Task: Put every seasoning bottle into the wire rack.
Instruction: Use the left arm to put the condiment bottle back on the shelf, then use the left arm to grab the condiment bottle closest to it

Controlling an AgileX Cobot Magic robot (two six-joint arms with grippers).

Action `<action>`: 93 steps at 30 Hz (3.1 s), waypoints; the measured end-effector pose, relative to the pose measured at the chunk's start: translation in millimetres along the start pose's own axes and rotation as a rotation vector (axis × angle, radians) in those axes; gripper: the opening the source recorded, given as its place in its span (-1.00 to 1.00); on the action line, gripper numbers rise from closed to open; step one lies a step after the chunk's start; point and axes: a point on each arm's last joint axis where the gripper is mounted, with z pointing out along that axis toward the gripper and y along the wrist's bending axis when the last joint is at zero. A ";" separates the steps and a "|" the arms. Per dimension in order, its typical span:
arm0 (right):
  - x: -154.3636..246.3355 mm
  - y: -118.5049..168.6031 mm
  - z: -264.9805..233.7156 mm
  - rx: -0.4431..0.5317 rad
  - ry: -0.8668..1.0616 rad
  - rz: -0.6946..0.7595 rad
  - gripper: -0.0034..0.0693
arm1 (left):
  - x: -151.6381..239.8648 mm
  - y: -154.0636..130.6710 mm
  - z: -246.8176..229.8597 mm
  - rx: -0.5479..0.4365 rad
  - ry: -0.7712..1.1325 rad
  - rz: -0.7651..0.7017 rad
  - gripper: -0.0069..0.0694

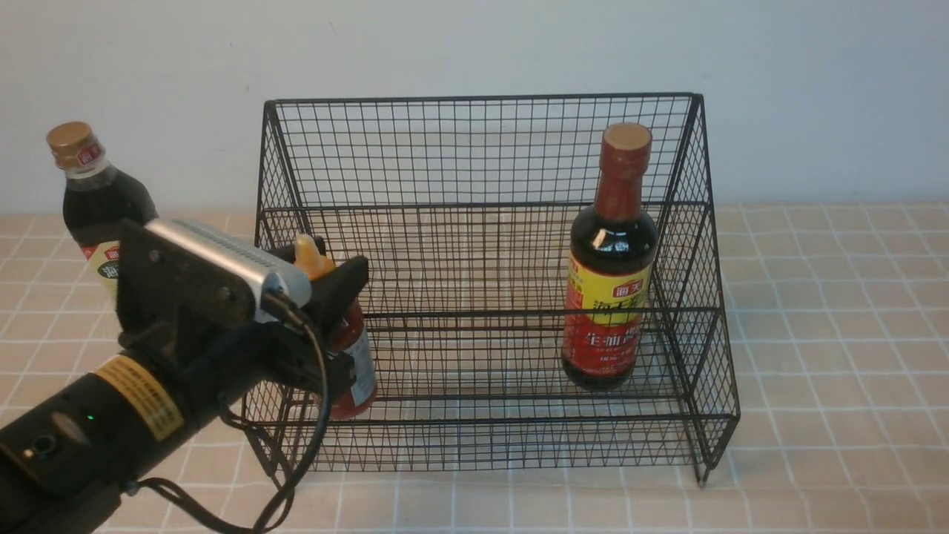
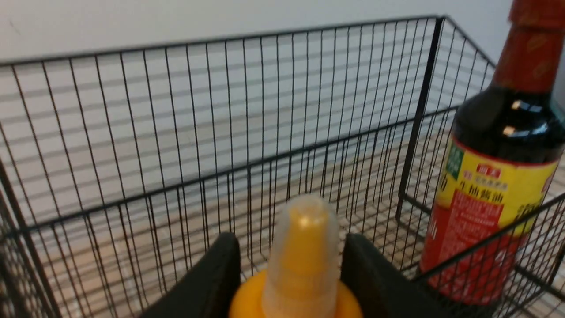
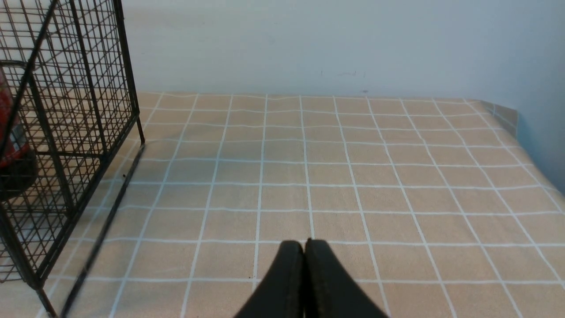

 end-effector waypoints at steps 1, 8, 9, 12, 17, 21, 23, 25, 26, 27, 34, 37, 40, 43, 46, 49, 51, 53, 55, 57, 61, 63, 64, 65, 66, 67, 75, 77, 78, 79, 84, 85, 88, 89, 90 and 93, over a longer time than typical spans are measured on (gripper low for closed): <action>0.0 0.0 0.0 0.000 0.000 0.000 -0.95 | 2.5 0.5 1.4 -0.001 0.011 -0.004 -0.12; 0.0 0.0 0.0 0.000 0.000 -0.001 -0.95 | 20.0 3.8 10.6 -0.006 0.084 -0.025 -0.12; 0.0 0.0 0.0 0.000 0.000 -0.001 -0.95 | 21.8 4.1 11.4 -0.007 0.092 -0.026 -0.12; 0.0 0.0 0.0 0.001 0.000 -0.002 -0.95 | 25.7 4.7 14.3 -0.004 0.100 -0.037 -0.10; 0.0 0.0 0.0 0.001 0.000 -0.002 -0.95 | 23.6 4.8 15.5 -0.004 0.084 -0.054 0.19; 0.0 0.0 0.0 0.001 0.000 -0.002 -0.95 | 21.5 5.3 15.0 -0.011 0.074 -0.061 0.39; 0.0 0.0 0.0 0.001 0.000 -0.002 -0.95 | 17.5 5.8 13.3 -0.023 0.055 -0.070 0.44; 0.0 0.0 0.0 0.001 0.000 -0.002 -0.95 | 9.2 6.2 9.5 -0.039 0.023 -0.080 0.46; 0.0 0.0 0.0 0.001 0.000 -0.002 -0.95 | 2.6 6.3 6.5 -0.050 0.004 -0.082 0.46; 0.0 0.0 0.0 0.001 0.000 -0.002 -0.95 | -3.5 6.5 4.2 -0.061 -0.002 -0.079 0.46; 0.0 0.0 0.0 0.001 0.000 -0.002 -0.95 | -51.2 12.4 -10.9 -0.192 0.122 -0.027 0.46; 0.0 0.0 0.0 0.001 0.000 -0.002 -0.95 | -73.1 19.4 -16.4 -0.272 0.203 -0.033 0.45; 0.0 0.0 0.0 0.001 0.000 -0.002 -0.95 | -100.5 37.4 -24.2 -0.389 0.232 -0.072 0.15; 0.0 0.0 0.0 0.000 0.000 -0.001 -0.95 | -115.5 57.5 -33.0 -0.487 0.212 -0.100 -0.27; 0.0 0.0 0.0 0.000 0.000 -0.001 -0.95 | -124.6 79.5 -44.9 -0.588 0.179 -0.115 -0.66; 0.0 0.0 0.0 0.000 0.000 -0.001 -0.95 | -128.2 106.5 -63.3 -0.714 0.139 -0.129 -0.81; 0.0 0.0 0.0 0.000 0.000 -0.001 -0.95 | -129.8 116.4 -71.2 -0.762 0.114 -0.138 -0.83; 0.0 0.0 0.0 0.000 0.000 -0.001 -0.95 | -134.0 125.5 -78.4 -0.798 0.055 -0.140 -0.83; 0.0 0.0 0.0 0.000 0.000 -0.001 -0.95 | -138.6 127.9 -78.0 -0.790 -0.002 -0.122 -0.82; 0.0 0.0 0.0 0.000 0.000 -0.001 -0.95 | -143.1 129.6 -73.0 -0.762 -0.065 -0.089 -0.75; 0.0 0.0 0.0 0.000 0.000 -0.001 -0.95 | -144.9 133.5 -56.2 -0.691 -0.140 -0.012 -0.48; 0.0 0.0 0.0 0.000 0.000 -0.001 -0.95 | -140.6 137.8 -47.6 -0.669 -0.145 0.000 -0.24; 0.0 0.0 0.0 0.000 0.000 -0.001 -0.95 | -136.3 140.9 -43.1 -0.718 -0.134 -0.004 -0.12; 0.0 0.0 0.0 0.000 0.000 -0.001 -0.95 | -134.6 142.1 -41.6 -0.664 -0.125 -0.003 -0.02; 0.0 0.0 0.0 0.000 0.000 -0.001 -0.95 | -130.9 144.8 -38.7 -0.664 -0.111 -0.008 0.06; 0.0 0.0 0.0 0.000 0.000 -0.001 -0.95 | -128.0 146.8 -36.3 -0.664 -0.101 -0.013 0.14; 0.0 0.0 0.0 0.000 0.000 -0.001 -0.95 | -89.1 170.8 -7.2 -0.649 0.007 -0.061 0.83; 0.0 0.0 0.0 0.000 0.000 -0.001 -0.95 | -80.1 175.7 -0.5 -0.640 0.019 -0.068 0.87; 0.0 0.0 0.0 0.000 0.000 -0.001 -0.95 | -77.9 177.1 1.6 -0.636 0.021 -0.069 0.87; 0.0 0.0 0.0 0.000 0.000 -0.001 -0.95 | -74.9 178.3 3.3 -0.634 0.026 -0.071 0.87; 0.0 0.0 0.0 0.000 0.000 -0.001 -0.95 | -59.4 185.0 11.9 -0.628 0.065 -0.088 0.83; 0.0 0.0 0.0 0.000 0.000 -0.001 -0.95 | -53.7 187.2 14.5 -0.627 0.081 -0.095 0.80; 0.0 0.0 0.0 0.000 0.000 -0.001 -0.95 | -43.9 190.9 19.0 -0.624 0.107 -0.105 0.72; 0.0 0.0 0.0 0.000 0.000 -0.001 -0.95 | -41.6 191.8 20.3 -0.622 0.110 -0.107 0.69; 0.0 0.0 0.0 0.000 0.000 -0.001 -0.95 | -39.4 192.7 22.0 -0.618 0.108 -0.108 0.63; 0.0 0.0 0.0 0.000 0.000 -0.001 -0.95 | -34.4 194.5 24.6 -0.615 0.115 -0.113 0.41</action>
